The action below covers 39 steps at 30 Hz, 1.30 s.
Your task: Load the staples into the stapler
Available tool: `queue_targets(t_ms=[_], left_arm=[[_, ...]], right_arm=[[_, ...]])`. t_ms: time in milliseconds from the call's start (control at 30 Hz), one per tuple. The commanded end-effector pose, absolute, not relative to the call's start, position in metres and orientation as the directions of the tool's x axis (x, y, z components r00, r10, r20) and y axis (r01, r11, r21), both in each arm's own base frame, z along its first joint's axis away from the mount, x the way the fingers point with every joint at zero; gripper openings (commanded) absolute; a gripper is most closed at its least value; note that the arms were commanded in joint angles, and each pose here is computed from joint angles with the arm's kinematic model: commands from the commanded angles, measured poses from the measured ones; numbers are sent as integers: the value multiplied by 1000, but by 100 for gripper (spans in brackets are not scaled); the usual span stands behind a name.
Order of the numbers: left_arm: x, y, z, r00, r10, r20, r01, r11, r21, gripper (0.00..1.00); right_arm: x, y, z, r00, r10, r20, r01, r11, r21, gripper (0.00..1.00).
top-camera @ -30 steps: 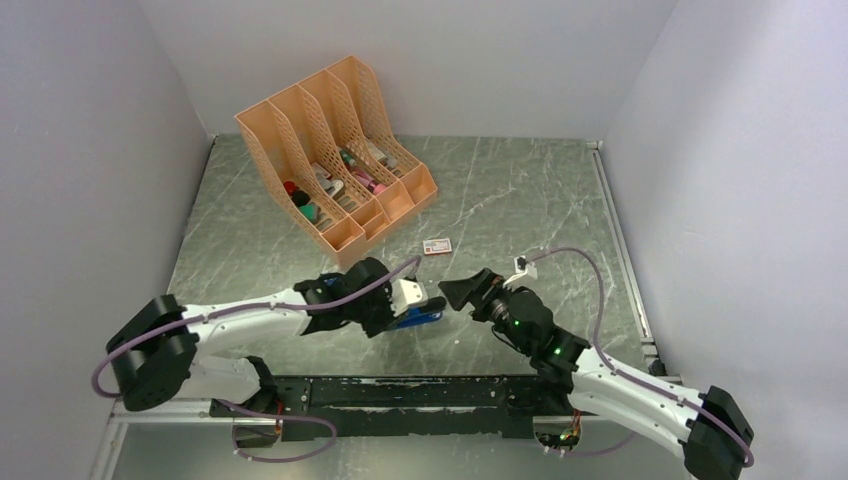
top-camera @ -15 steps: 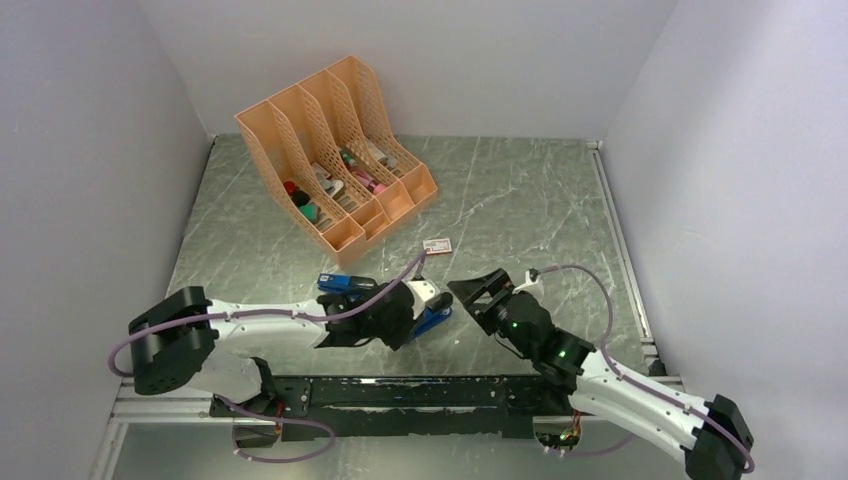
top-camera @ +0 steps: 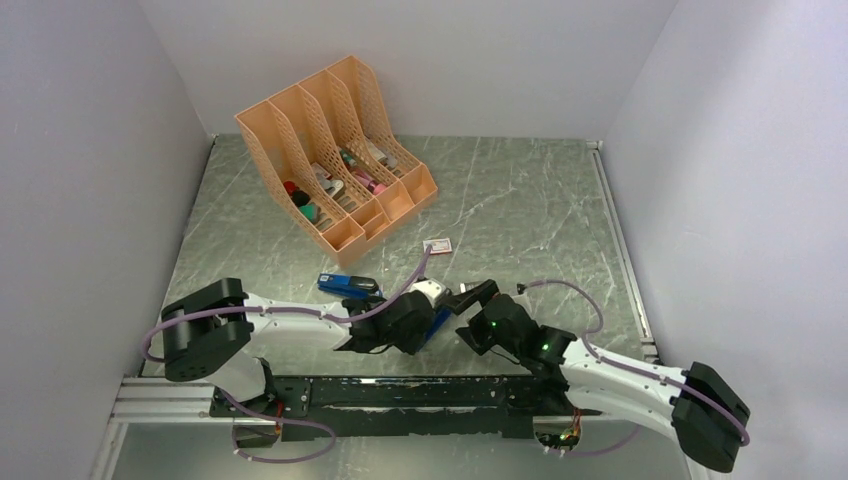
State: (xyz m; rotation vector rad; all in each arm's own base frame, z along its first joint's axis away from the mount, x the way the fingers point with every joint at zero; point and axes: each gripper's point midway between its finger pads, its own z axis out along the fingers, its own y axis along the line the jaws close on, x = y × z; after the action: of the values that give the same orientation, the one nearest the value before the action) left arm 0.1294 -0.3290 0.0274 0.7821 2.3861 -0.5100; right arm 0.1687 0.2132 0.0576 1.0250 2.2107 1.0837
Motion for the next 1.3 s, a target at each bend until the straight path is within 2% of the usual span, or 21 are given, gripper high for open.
queue_targets(t_ms=[0,633,833,1167,1267], left_arm=[[131,-353,44,-684,328,-651,604,755,-255,7],[123,-354,54,-721,257,-643,595,706,-385,7],[118,-354,50,-719,283,-635,616,683,-393,7],[110,-353,52,-693,325,-644,665,634,-395,7],[109,-353,54,-685,332,-648,675,622,-396,7]], right_arm=[[173,223,58,-598,800,-44,435,370,821,100],[169,229,18,-594,804,-31,510,406,759,99],[174,223,9,-583,807,-97,496,447,745,91],[172,219,-18,-598,789,-141,518,515,684,92],[174,215,-23,-596,785,-169,515,535,670,88]])
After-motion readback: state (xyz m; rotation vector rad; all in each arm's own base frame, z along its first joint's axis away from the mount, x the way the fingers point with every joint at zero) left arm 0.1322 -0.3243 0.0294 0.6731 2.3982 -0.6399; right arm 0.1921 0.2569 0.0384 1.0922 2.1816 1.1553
